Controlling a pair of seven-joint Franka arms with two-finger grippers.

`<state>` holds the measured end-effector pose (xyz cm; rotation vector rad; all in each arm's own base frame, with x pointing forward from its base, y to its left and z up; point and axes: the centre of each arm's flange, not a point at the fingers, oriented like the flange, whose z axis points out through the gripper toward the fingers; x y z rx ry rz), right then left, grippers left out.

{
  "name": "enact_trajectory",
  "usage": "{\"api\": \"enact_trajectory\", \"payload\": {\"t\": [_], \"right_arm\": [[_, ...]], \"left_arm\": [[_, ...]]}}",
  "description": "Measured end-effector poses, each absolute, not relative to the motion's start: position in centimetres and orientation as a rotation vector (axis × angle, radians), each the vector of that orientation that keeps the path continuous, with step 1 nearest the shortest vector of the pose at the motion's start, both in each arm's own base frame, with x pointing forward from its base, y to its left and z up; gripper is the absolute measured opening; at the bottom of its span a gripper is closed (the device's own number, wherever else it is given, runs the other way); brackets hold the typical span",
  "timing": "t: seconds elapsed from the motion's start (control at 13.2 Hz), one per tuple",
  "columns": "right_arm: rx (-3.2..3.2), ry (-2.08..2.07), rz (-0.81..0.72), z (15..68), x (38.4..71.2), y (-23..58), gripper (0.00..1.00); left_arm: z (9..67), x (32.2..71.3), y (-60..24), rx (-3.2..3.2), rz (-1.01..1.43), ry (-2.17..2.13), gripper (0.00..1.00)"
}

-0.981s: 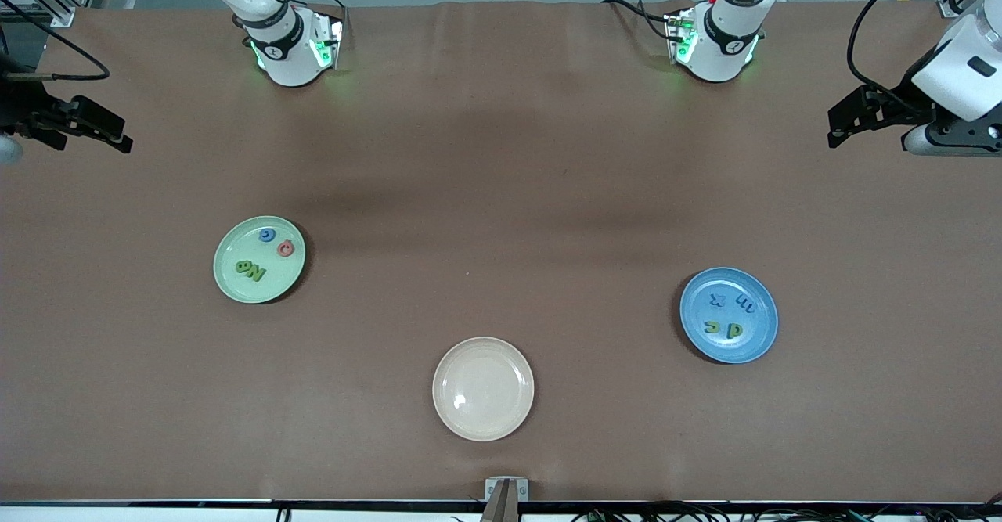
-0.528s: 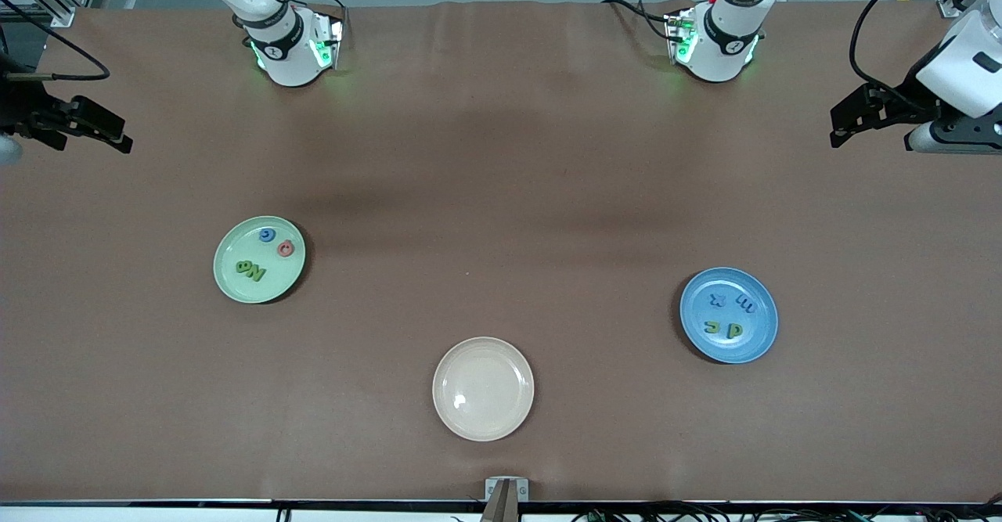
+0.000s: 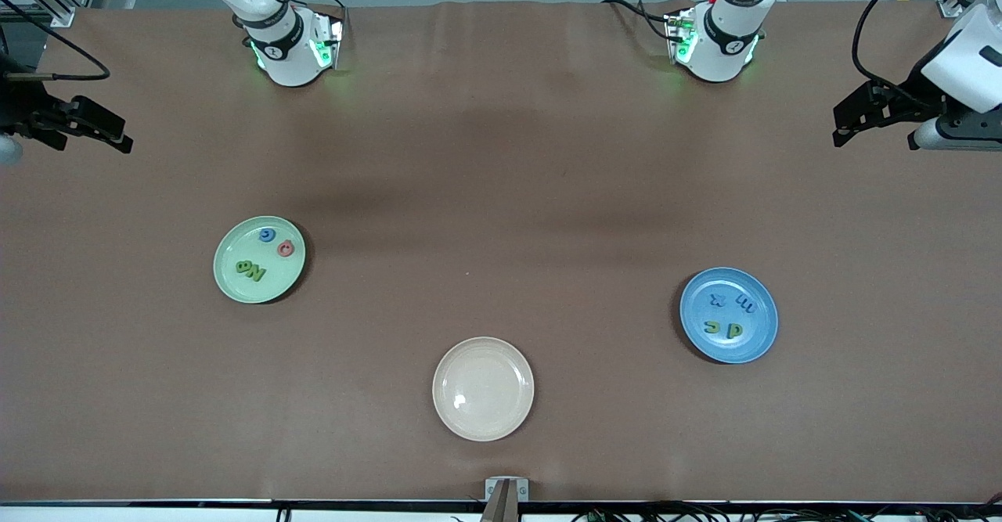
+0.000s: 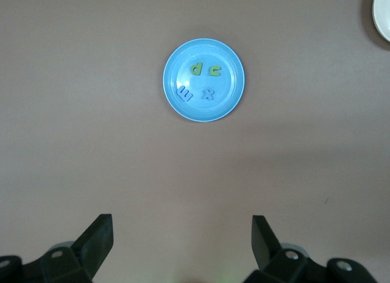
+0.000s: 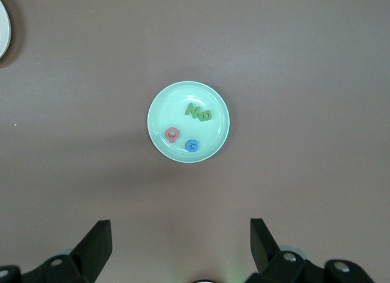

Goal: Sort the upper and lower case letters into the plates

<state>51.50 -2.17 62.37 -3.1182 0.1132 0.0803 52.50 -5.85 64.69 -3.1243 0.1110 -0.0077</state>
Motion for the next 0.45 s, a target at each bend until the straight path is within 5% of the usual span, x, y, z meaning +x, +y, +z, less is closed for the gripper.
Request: {"api": "enact_trajectory", "payload": {"t": [0.45], "right_arm": [[-3.118,0.113,0.08,62.37,51.5,-2.17,1.0]], "left_arm": [[64.69,52.51,-5.68,-3.125,-0.008,0.104,1.0]]}}
